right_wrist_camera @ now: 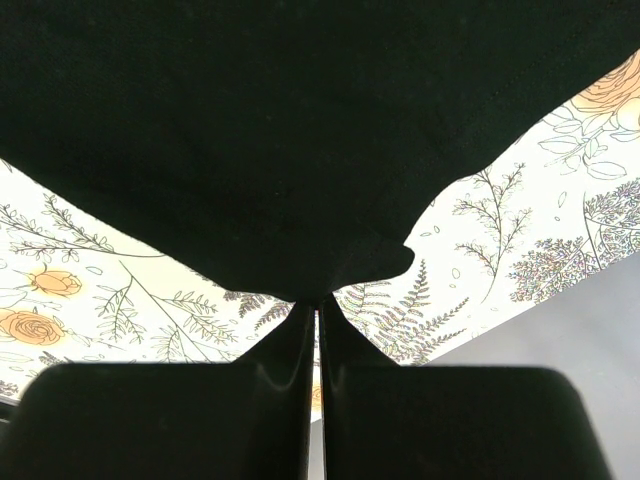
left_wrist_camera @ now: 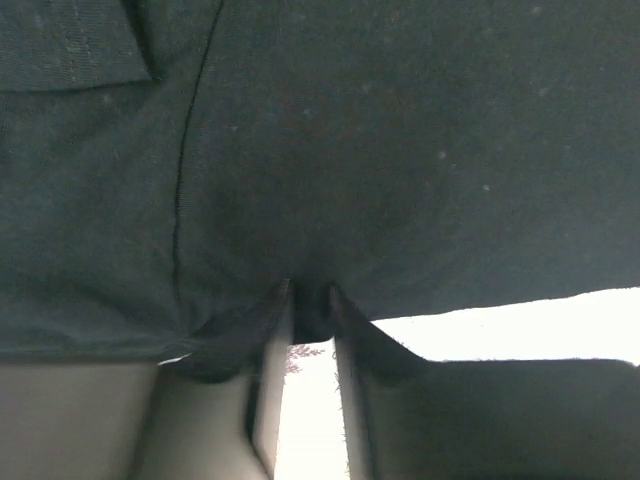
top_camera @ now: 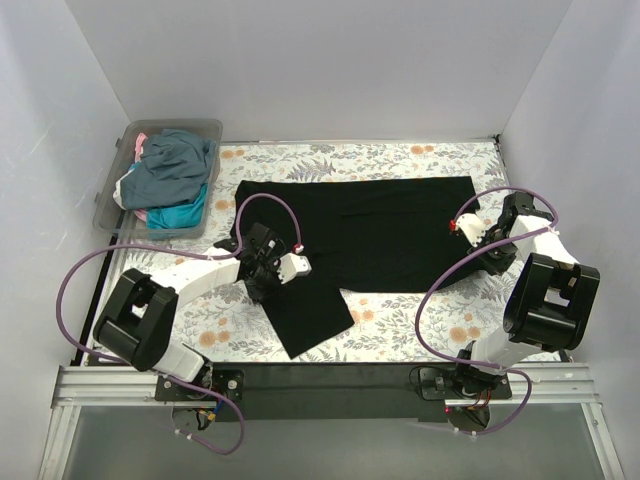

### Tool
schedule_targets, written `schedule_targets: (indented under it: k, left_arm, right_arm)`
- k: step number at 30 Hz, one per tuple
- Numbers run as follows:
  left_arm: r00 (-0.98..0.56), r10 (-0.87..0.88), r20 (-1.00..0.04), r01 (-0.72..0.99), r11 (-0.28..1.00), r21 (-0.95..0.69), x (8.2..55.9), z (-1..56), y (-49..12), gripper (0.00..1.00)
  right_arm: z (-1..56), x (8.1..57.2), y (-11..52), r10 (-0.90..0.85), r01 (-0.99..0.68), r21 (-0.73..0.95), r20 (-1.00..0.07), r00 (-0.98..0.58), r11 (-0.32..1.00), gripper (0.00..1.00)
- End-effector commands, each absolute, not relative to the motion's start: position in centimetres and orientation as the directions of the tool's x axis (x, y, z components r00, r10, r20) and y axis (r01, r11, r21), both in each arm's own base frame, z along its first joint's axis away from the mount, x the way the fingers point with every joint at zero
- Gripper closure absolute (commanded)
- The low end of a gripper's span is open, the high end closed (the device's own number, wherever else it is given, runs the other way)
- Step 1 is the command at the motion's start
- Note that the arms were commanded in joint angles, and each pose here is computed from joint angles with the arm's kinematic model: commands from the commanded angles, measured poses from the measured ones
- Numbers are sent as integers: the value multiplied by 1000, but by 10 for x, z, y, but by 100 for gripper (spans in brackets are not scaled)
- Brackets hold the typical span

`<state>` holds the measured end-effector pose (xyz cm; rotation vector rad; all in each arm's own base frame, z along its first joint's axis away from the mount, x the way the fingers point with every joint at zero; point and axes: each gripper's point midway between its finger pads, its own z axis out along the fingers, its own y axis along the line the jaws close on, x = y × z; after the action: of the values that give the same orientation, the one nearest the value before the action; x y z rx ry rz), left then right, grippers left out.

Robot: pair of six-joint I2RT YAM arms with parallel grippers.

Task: Fold and stack the t-shirts
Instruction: Fold the tshirt

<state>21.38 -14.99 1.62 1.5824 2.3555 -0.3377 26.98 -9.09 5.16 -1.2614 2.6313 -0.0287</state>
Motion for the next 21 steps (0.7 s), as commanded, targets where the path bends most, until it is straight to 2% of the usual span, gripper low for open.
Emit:
schedule_targets:
  k: [1, 6, 14, 19, 21]
  left_arm:
    - [-342, 881, -329, 934, 357, -14, 204, 9, -142, 83]
    - [-347, 878, -329, 932, 362, -17, 198, 17, -139, 100]
    - [-344, 853, -392, 933, 356, -45, 191, 72, -147, 100]
    - [-380, 828, -412, 915, 403, -34, 211, 96, -144, 100]
    - [-386, 804, -453, 907, 420, -27, 228, 113, -149, 100]
  right_arm:
    - [61, 275, -89, -769, -764, -122, -212, -603, 633, 99]
    - [60, 267, -88, -777, -771, -124, -202, -596, 624, 99]
    - [74, 260, -92, -805, -786, -183, -205, -557, 591, 99]
    - [88, 270, -100, -829, -798, -228, -203, -522, 558, 99]
    - [95, 284, -100, -827, -797, -231, -227, -514, 558, 99]
